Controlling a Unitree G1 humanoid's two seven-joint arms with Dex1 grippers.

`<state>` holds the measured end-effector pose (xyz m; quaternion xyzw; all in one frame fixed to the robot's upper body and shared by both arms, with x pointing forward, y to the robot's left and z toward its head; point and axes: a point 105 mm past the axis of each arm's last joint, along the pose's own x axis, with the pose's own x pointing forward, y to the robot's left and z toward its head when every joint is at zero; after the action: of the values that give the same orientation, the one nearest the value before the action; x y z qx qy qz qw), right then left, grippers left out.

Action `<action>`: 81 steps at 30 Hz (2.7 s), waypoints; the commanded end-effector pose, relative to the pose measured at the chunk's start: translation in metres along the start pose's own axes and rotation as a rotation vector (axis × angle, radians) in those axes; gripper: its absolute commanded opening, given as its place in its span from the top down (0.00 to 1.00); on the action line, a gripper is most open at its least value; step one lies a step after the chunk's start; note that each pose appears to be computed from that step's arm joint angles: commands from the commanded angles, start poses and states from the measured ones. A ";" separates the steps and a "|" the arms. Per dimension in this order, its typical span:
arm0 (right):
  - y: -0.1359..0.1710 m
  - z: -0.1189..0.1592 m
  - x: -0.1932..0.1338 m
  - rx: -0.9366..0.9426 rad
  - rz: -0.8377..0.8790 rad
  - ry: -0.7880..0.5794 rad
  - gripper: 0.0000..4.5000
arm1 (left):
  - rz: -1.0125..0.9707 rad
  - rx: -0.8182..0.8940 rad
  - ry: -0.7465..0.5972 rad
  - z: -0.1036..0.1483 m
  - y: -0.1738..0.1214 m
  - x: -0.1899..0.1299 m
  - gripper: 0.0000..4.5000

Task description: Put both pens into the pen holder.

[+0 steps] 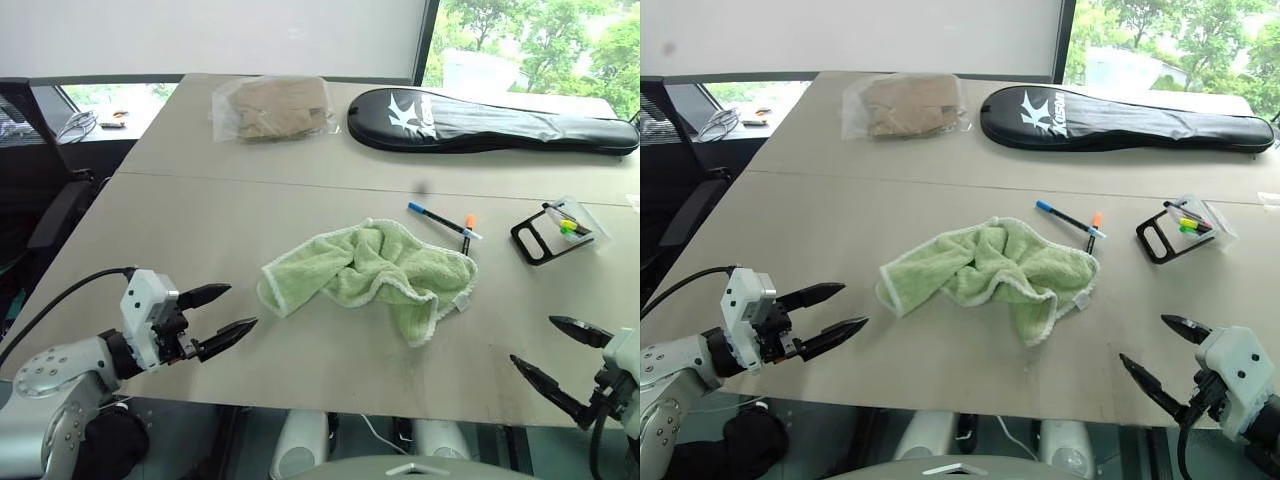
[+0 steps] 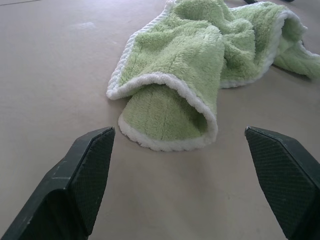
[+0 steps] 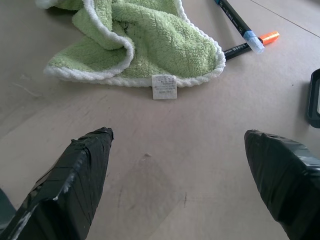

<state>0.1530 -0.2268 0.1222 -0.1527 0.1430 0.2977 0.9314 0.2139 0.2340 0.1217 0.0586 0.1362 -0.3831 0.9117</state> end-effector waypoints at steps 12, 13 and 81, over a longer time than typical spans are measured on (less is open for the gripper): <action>0.022 0.054 0.022 -0.098 0.029 -0.201 0.00 | -0.322 0.127 0.253 0.092 -0.049 0.161 0.03; 0.024 0.056 0.022 -0.106 0.032 -0.202 0.00 | -0.305 0.121 0.303 0.089 -0.048 0.171 0.03; -0.080 0.118 0.261 -0.086 -0.008 0.323 0.00 | -0.300 0.225 -0.183 0.088 -0.052 0.081 0.27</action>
<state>0.4183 -0.1106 0.1410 -0.2295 0.2905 0.2727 0.8880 0.2539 0.1286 0.1718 0.0900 0.0440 -0.5257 0.8448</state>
